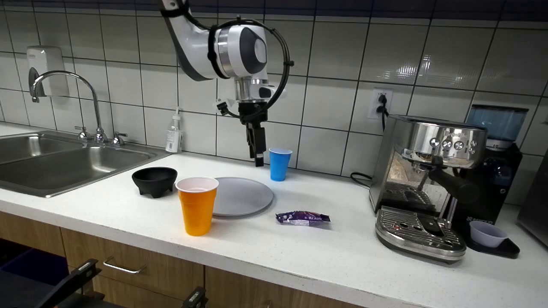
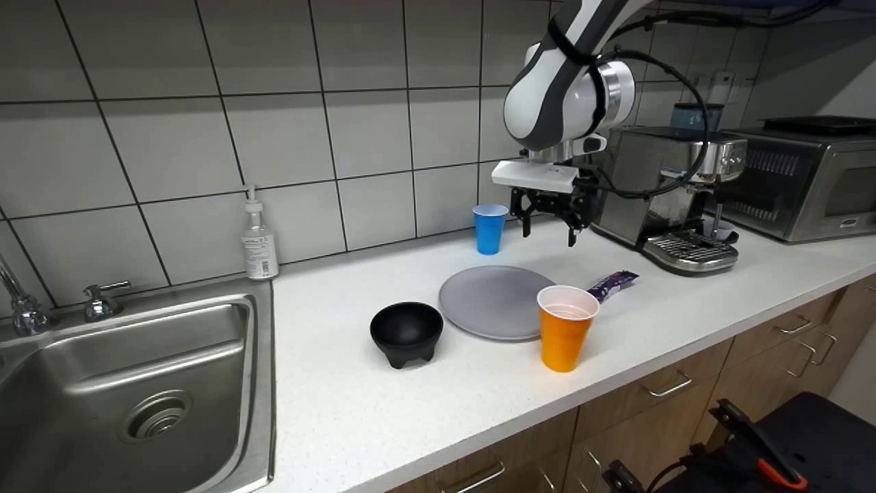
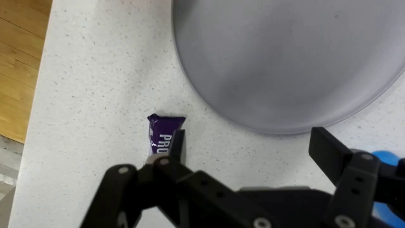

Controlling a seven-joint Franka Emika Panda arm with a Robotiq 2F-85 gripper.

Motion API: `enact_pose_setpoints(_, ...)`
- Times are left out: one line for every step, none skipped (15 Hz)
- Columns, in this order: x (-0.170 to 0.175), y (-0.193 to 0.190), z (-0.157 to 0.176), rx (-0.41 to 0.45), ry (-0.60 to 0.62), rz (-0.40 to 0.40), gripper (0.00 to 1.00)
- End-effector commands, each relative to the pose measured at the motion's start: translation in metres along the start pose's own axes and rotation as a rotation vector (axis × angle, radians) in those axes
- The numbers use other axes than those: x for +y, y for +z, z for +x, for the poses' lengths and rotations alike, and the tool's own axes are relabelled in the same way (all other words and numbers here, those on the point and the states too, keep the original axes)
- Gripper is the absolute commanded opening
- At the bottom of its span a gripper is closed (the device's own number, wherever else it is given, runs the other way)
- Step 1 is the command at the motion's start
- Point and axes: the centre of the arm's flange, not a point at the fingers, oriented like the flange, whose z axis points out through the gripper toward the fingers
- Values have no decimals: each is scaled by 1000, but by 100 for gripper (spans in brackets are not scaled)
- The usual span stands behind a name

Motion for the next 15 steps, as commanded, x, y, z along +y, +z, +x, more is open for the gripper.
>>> enact_pose_setpoints(8,-26,-42,-22,-103,3,100)
enact_pose_setpoints(7,-28,-52,-31,-123,5,100)
enact_pose_setpoints(7,-30,-63,-41,-141,6,100)
enact_pose_setpoints(8,-32,-71,-46,-159,8,100)
enact_pose_setpoints(9,-35,-80,-52,-175,10,100)
enact_pose_setpoints(11,-37,-88,-56,-189,11,100)
enact_pose_setpoints(13,-39,-95,-60,-200,10,100)
enact_pose_setpoints(16,-41,-101,-65,-208,9,100)
enact_pose_setpoints(20,-43,-107,-69,-218,7,100)
enact_pose_setpoints(23,-46,-114,-72,-229,4,100)
enact_pose_setpoints(27,-48,-120,-73,-241,0,100)
enact_pose_setpoints(31,-47,-126,-78,-248,-9,100)
enact_pose_setpoints(34,-47,-131,-85,-253,-16,100)
enact_pose_setpoints(37,-46,-136,-90,-255,-23,100)
enact_pose_setpoints(39,-45,-139,-93,-257,-29,100)
